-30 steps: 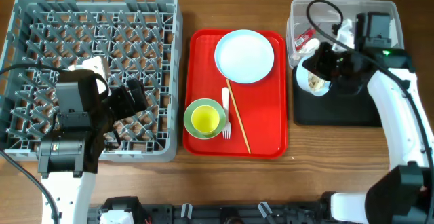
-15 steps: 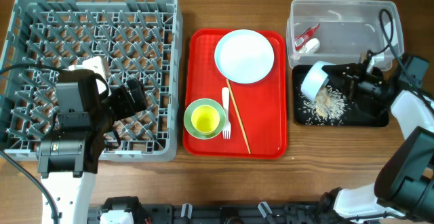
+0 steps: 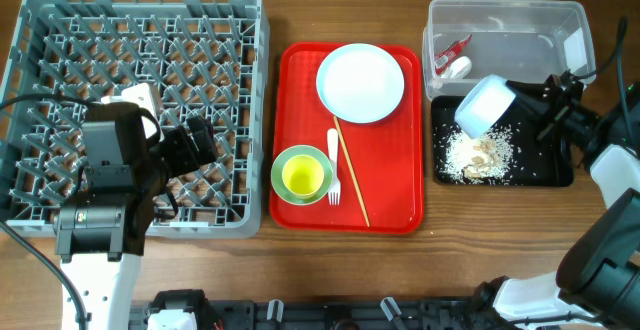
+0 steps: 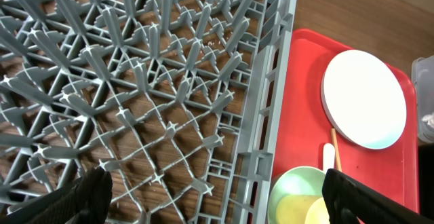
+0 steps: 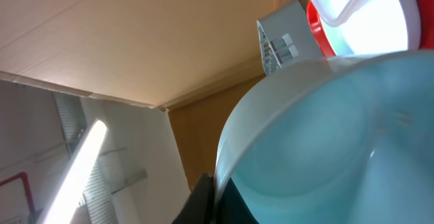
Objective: Sort waste into correct bins and load items into the dishwasher rack
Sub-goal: 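Tip the blue bowl over the black tray to dump the rice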
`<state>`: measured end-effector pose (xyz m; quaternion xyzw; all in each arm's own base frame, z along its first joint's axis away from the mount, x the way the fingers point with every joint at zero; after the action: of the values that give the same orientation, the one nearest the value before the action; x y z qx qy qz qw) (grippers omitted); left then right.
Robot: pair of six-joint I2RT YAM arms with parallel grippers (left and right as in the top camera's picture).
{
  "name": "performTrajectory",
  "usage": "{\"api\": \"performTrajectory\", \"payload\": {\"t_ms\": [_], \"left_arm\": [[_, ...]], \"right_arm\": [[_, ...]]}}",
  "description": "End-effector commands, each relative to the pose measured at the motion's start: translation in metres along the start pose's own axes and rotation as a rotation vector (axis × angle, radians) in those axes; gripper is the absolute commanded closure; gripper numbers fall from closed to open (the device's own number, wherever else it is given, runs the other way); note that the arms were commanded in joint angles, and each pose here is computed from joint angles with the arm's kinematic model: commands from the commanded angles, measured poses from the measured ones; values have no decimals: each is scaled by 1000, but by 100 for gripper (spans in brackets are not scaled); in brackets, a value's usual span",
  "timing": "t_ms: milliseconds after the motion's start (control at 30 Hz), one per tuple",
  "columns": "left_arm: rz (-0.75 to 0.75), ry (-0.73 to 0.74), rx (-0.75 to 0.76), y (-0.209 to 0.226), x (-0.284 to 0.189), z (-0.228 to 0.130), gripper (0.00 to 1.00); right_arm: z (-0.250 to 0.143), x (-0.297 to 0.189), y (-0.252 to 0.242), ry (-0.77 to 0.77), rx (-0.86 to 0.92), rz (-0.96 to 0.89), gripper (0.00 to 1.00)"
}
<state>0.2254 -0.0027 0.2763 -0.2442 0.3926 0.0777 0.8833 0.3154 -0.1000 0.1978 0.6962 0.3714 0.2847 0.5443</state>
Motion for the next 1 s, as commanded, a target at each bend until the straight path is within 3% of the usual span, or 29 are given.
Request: {"api": "performTrajectory", "payload": {"t_ms": [0, 67, 133, 167, 300, 500, 567, 633, 667, 733, 833, 967], "left_arm": [[1, -20, 5, -2, -3, 4, 0], [1, -20, 5, -2, -3, 4, 0], [1, -21, 5, -2, -3, 4, 0], [1, -21, 5, -2, -3, 4, 0], [1, -20, 5, -2, -3, 4, 0], [1, -20, 5, -2, -3, 4, 0], [1, -20, 5, -2, -3, 4, 0], [1, -20, 5, -2, -3, 4, 0], [1, -20, 5, -2, -3, 4, 0], [1, -19, 5, -2, -3, 4, 0], [3, -17, 5, -2, -3, 3, 0], [3, -16, 4, -2, -3, 3, 0]], "right_arm": [[-2, -2, 6, 52, 25, 29, 96], [0, -2, 10, 46, -89, 26, 96], [6, 0, 12, -3, -422, 0, 95], [6, 2, 9, -4, -480, -6, 96], [3, 8, -35, -126, -296, -193, 96], [-18, 20, -21, -180, -629, -546, 96], [-40, 37, -2, -90, -853, -546, 96], [-53, 49, 5, -18, -955, -487, 96], [-57, 53, 8, 11, -989, -458, 96], [-48, 46, -10, -152, -784, -774, 96], [-62, 61, -5, -35, -880, -805, 96], [-89, 106, 43, 68, -1086, -837, 96]]}}
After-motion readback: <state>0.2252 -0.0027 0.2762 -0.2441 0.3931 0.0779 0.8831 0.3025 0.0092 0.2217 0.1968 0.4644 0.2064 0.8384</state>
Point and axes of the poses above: each gripper's point midway between its finger pads, its own x axis out along the fingers, its own y axis along the line the jaws close on, z = x × y, the point moved 8 cm from there along -x, back along the fingers, and after that the axes turned 11 degrees about -x, right-handed, at the moved point
